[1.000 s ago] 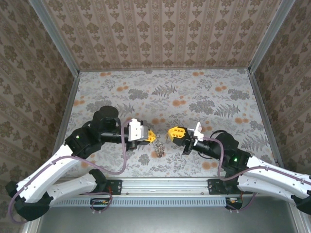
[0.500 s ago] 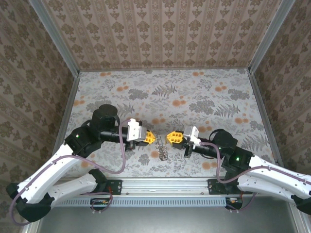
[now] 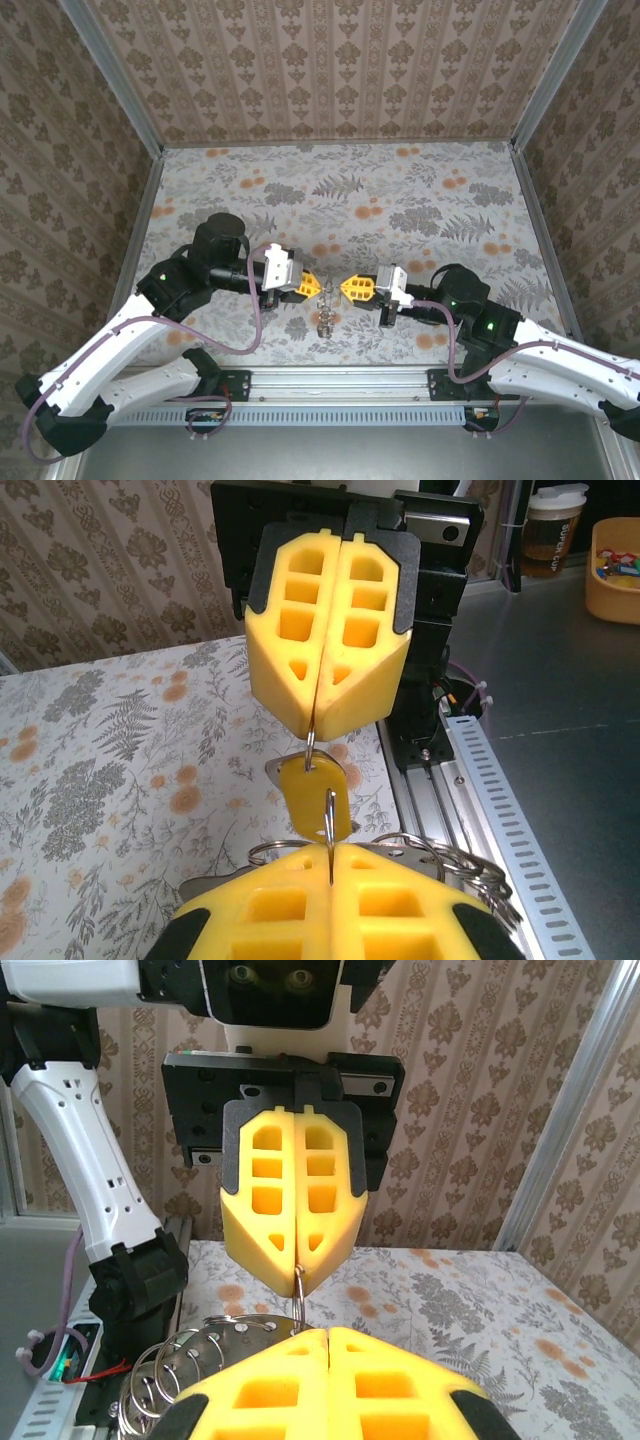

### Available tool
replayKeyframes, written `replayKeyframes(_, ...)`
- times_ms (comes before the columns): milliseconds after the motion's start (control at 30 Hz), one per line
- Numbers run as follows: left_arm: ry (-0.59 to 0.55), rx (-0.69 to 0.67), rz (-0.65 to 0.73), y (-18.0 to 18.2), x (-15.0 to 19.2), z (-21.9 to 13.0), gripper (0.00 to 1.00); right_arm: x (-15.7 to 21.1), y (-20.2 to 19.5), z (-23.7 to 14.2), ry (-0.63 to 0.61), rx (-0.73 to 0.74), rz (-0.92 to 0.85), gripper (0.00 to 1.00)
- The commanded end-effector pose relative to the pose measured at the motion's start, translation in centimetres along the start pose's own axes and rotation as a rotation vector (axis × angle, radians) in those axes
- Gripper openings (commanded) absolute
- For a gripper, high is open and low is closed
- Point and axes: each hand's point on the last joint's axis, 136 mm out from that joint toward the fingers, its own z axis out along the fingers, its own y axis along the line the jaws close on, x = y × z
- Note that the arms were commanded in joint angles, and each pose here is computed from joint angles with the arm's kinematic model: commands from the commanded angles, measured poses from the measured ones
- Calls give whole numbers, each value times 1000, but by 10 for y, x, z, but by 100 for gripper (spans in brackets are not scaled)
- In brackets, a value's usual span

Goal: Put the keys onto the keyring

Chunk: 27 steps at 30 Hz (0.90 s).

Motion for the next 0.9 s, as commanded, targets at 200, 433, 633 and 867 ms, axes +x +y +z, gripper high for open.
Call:
replayKeyframes(200, -36, 16, 24, -3, -11, -5, 0, -20, 12, 1, -66, -51, -79, 0)
replayKeyframes(433, -37, 19, 22, -2, -12, -5, 0, -23, 15, 3, -80, -64, -89, 0)
replayKeyframes(633, -36, 29, 16, -3, -11, -4, 0, -24, 13, 6, -89, -53, -103, 0)
replayKeyframes(867, -35, 35, 14, -4, -11, -4, 0, -27, 9, 7, -104, -31, -132, 0)
